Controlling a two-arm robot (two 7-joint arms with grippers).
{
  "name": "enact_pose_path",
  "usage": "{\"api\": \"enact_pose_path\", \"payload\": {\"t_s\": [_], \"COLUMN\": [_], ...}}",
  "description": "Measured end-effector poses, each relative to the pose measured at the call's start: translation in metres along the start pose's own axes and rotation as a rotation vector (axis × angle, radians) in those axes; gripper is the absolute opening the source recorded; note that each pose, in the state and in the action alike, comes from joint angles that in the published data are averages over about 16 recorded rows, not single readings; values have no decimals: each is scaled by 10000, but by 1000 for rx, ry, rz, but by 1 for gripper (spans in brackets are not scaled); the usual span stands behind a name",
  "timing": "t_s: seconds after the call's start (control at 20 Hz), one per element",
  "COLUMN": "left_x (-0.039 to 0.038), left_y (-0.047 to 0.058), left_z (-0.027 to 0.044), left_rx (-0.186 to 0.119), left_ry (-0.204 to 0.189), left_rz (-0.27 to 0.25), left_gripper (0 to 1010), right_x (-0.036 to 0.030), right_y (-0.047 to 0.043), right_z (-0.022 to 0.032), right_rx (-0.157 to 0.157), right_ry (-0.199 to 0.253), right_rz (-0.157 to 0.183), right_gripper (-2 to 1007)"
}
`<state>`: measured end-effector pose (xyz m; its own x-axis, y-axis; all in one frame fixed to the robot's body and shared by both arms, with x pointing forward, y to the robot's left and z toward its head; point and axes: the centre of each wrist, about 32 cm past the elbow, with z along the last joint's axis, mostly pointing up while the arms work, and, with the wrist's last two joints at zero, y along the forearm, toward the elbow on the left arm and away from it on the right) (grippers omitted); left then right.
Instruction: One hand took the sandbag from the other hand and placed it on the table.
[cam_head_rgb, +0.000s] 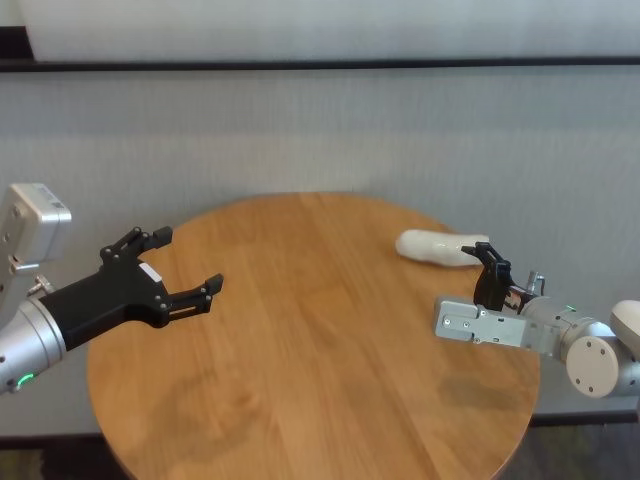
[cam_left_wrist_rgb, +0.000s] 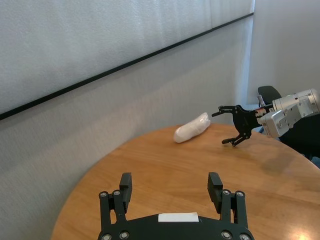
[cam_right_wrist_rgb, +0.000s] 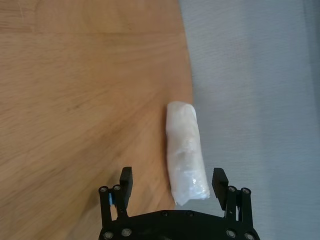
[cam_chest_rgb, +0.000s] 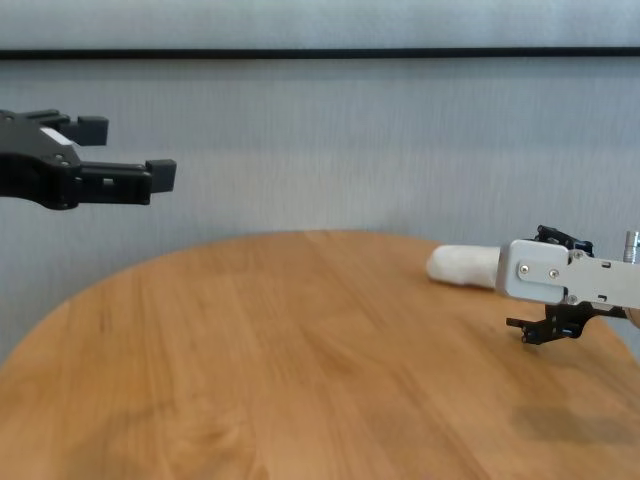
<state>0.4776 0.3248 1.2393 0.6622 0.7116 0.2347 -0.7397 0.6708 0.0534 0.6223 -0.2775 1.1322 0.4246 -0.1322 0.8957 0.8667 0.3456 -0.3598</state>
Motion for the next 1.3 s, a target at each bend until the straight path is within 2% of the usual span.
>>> {"api": "enact_pose_path", "payload": {"t_s": [0.25, 1.3], "left_x": [0, 0], "left_y": [0, 0], "left_z": [0, 0], "left_rx": [0, 0], "left_ry": [0, 0], "left_rz": [0, 0], "left_gripper": [999, 999], "right_x": [-1, 5], "right_y": [-1, -7], "right_z": [-1, 6], "right_rx": [0, 4], "right_ry": [-1, -2], "right_rz": [0, -4], "right_gripper": [1000, 1000]}}
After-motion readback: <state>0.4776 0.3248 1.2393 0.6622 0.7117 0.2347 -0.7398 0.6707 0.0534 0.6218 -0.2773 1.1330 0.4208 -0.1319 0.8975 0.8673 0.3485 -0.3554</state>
